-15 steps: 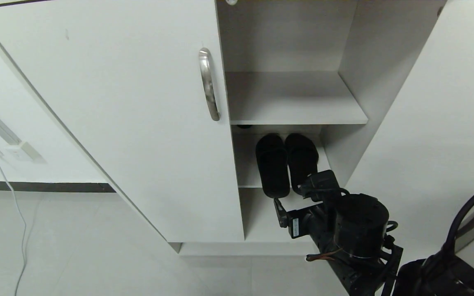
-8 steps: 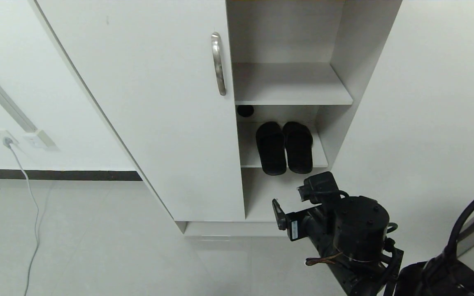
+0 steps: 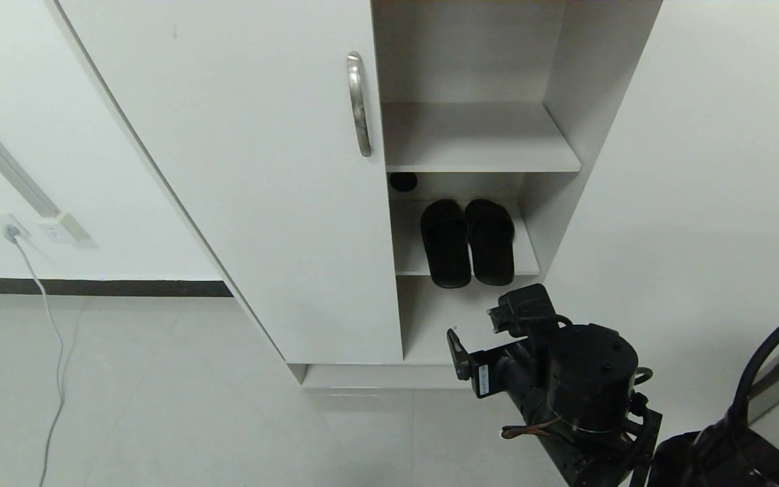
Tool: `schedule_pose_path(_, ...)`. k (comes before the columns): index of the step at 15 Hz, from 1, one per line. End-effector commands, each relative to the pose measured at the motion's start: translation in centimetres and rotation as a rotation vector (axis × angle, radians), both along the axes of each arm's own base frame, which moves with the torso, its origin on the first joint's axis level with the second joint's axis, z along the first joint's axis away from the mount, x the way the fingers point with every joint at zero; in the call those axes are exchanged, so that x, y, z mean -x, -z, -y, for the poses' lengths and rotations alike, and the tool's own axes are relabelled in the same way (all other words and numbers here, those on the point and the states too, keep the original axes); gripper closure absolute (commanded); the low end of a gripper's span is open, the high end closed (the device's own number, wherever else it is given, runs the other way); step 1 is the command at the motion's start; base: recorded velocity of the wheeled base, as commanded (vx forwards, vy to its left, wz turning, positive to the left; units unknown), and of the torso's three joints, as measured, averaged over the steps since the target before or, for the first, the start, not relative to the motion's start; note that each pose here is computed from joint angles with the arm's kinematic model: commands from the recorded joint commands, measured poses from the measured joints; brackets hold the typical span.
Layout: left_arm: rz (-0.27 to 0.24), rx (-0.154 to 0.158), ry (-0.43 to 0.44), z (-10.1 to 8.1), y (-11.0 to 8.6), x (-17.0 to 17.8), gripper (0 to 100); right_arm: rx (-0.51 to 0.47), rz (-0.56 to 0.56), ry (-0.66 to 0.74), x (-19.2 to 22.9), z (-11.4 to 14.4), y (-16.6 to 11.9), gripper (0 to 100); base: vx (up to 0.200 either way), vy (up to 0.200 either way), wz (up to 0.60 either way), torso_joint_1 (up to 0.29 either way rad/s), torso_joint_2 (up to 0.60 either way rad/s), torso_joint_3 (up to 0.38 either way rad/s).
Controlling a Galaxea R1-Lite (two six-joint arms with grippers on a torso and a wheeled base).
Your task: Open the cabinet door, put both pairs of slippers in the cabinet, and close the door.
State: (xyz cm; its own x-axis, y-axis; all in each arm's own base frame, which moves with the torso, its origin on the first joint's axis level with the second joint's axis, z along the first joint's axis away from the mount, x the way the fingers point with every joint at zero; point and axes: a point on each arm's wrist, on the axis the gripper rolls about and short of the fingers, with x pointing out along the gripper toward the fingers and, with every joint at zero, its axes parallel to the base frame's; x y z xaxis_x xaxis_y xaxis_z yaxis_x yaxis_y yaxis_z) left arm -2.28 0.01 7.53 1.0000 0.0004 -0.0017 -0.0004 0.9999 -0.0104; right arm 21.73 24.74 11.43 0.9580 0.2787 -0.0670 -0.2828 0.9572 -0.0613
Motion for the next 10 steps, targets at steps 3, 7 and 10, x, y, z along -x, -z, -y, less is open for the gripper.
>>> schedule_pose_path(3,-0.001,0.000,0.002,0.00,-0.01,-0.01,100,0.006,-0.005,-0.002,0.07,-0.04,0.23,0,0.000,0.000,0.00,0.000,0.00,0.000)
schedule_pose_path(7,-0.001,0.002,0.002,0.00,-0.01,-0.01,100,0.017,-0.013,-0.002,0.18,0.10,0.48,0,0.000,0.000,0.00,0.004,0.00,0.126)
schedule_pose_path(10,-0.001,0.002,0.002,0.00,-0.01,-0.01,100,0.018,-0.014,-0.007,0.27,0.05,0.51,0,0.000,0.000,0.00,0.002,0.00,0.196)
